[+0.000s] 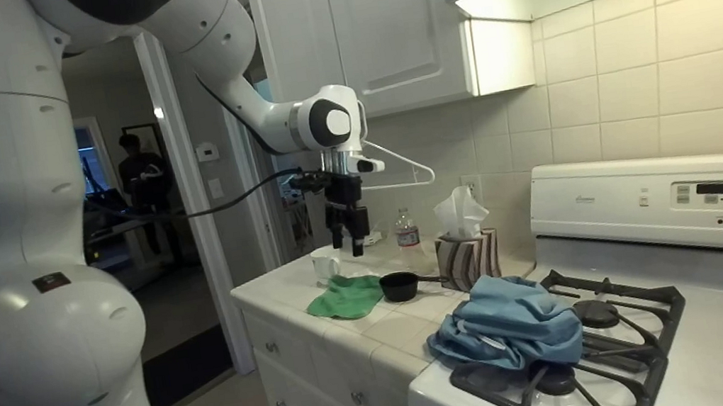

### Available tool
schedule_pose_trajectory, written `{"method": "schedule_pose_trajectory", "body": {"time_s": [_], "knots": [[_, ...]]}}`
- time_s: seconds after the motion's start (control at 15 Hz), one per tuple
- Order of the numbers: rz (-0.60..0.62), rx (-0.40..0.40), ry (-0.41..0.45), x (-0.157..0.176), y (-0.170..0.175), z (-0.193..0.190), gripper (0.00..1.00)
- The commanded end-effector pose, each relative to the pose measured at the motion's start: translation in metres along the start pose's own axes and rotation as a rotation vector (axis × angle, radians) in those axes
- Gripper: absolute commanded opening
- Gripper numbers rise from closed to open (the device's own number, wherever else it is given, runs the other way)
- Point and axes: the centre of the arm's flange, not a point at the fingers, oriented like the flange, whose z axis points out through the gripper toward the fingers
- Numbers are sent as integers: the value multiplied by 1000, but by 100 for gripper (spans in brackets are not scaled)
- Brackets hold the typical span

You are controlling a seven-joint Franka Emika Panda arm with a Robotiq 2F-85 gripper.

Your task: Hang the green towel on the coat hanger

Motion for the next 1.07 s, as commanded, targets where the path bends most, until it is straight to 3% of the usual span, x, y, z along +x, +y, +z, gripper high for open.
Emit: {"method": "schedule_pose_trajectory", "body": {"time_s": [0.0,0.4,0.53,0.6,0.67,0.87,1.0], "knots": [[19,20,19,36,-30,14,100],[-43,-12,-28,89,-98,31,100],[-114,-61,-100,92,-122,40,100],[-163,-92,-135,88,-126,42,100],[-96,-37,-91,63,-100,46,100],[-138,-62,-132,66,-116,53,100],[-129,-64,-107,67,-119,52,100]]}}
